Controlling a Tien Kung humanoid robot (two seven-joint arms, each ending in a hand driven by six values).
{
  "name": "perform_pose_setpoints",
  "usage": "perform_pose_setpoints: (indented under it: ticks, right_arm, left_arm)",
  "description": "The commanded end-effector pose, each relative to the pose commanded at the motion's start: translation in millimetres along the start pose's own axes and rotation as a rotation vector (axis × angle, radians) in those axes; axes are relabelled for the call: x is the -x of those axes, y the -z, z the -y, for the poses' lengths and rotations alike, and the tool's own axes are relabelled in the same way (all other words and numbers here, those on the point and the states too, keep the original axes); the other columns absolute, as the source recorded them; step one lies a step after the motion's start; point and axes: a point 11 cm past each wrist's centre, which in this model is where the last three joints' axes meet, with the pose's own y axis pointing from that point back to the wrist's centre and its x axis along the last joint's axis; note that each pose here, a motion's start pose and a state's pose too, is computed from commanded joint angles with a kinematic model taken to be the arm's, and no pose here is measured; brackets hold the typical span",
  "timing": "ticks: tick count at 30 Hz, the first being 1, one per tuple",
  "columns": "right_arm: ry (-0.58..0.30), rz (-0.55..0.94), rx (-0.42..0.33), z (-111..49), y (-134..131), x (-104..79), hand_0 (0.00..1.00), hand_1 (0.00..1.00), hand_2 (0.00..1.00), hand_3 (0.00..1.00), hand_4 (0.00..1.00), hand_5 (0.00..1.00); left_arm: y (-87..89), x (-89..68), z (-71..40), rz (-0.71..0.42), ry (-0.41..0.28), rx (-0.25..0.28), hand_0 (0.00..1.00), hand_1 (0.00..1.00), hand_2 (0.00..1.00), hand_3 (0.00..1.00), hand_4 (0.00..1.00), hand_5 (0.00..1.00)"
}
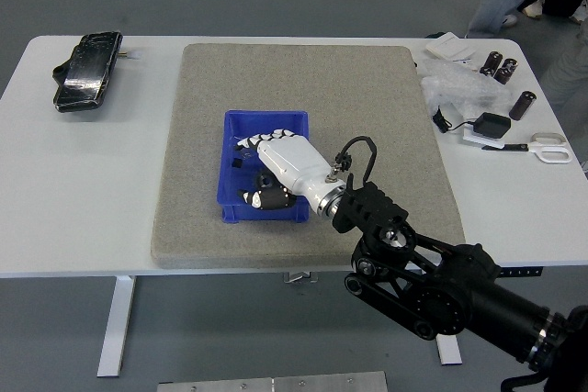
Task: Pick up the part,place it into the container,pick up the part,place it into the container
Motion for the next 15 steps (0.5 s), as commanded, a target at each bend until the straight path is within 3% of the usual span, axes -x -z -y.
perform_pose_setpoints:
  ticks: [5,9,11,12,15]
  right_arm:
    - [-0.029,0.028,0.001,-0.9,-2.4,-7.5,0.882,0.812,0.821,0.804,0.823,0.384]
    - [-0.124,0.107,0.017,-3.6,-11.0,-32.0,0.878,0.808,0.817,0.801,0.811,0.365]
    - [-0.164,0.119,0.052,-5.0,-26.2,-44.0,0.878,0.808,0.817,0.801,0.811,0.365]
    - [-0.179,0.121,0.071,-5.7,-34.6,-49.1,0.807,0.746,0.785,0.779,0.808,0.368]
    - [-0.211,0.121,0.164,-11.0,-74.1,-62.8,0.807,0.746,0.785,0.779,0.808,0.368]
  left_arm:
    - [0.6,0.4,0.0,0.001,0.000,-0.003,0.674,0.668,0.649,0.654,0.717,0.215]
    - [0.7,1.8,0.1,0.002,0.003,-0.003,0.674,0.668,0.649,0.654,0.717,0.216]
    - [0.4,2.3,0.1,0.003,0.004,-0.002,0.674,0.668,0.649,0.654,0.717,0.216]
    - [0.2,2.3,0.1,0.003,0.004,-0.001,0.674,0.668,0.646,0.652,0.717,0.216]
    - [-0.1,2.4,0.1,0.002,0.004,-0.001,0.674,0.668,0.646,0.652,0.717,0.216]
